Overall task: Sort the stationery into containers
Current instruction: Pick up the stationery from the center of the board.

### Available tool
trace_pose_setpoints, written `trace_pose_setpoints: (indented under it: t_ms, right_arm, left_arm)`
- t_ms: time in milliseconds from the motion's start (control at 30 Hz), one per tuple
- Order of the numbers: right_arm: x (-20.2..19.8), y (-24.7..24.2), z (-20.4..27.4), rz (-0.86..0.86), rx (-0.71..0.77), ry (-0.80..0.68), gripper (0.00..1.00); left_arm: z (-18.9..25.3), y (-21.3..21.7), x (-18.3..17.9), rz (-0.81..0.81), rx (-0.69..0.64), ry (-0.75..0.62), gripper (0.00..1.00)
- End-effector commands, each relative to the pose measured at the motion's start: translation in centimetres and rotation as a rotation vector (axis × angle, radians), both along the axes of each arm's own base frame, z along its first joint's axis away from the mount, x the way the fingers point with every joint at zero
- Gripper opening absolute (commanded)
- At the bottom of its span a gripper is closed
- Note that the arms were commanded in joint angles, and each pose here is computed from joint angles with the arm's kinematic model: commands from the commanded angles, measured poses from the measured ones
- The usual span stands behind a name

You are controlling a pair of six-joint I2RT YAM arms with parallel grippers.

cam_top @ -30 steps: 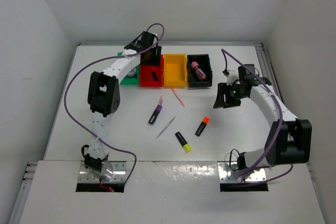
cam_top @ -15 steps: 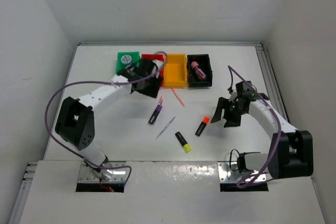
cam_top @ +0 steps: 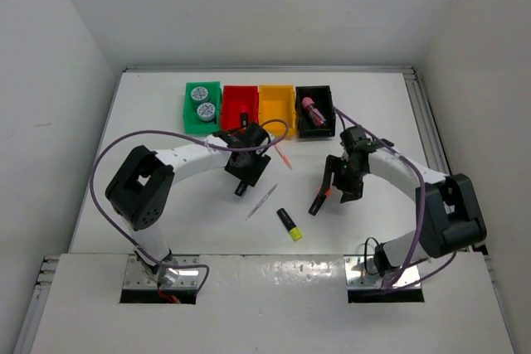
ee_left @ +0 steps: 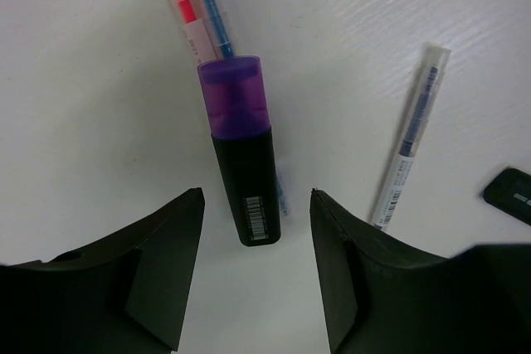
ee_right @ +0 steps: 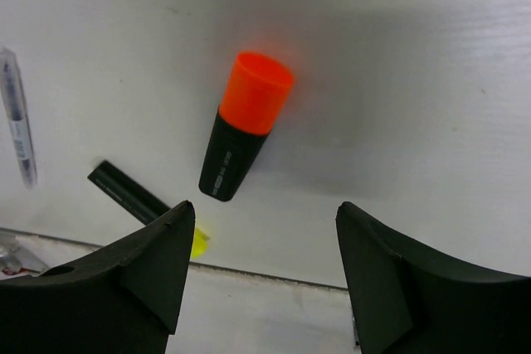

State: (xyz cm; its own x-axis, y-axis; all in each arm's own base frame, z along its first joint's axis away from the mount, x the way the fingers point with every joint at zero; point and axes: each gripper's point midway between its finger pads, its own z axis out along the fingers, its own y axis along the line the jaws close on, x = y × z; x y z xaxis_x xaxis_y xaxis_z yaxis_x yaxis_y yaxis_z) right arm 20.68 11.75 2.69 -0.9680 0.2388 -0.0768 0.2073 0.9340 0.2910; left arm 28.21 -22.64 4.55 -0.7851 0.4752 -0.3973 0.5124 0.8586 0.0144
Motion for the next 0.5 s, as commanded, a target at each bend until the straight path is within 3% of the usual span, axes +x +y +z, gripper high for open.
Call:
trace_pose_setpoints:
  t_ms: [0,467]
  right_arm:
    - [1.9,1.2,0.1,-0.014,-0.030,-0.031,0.68]
    - [3.0,3.2,-2.7,0.008,-0.102,0.081,0.62]
  left_arm:
    - [0.5,-0.2,1.2,0.025,0.010,-0.048,0.60]
    - [-0.9,1.0,2.8,0.039,-0.028,0.024,0.45]
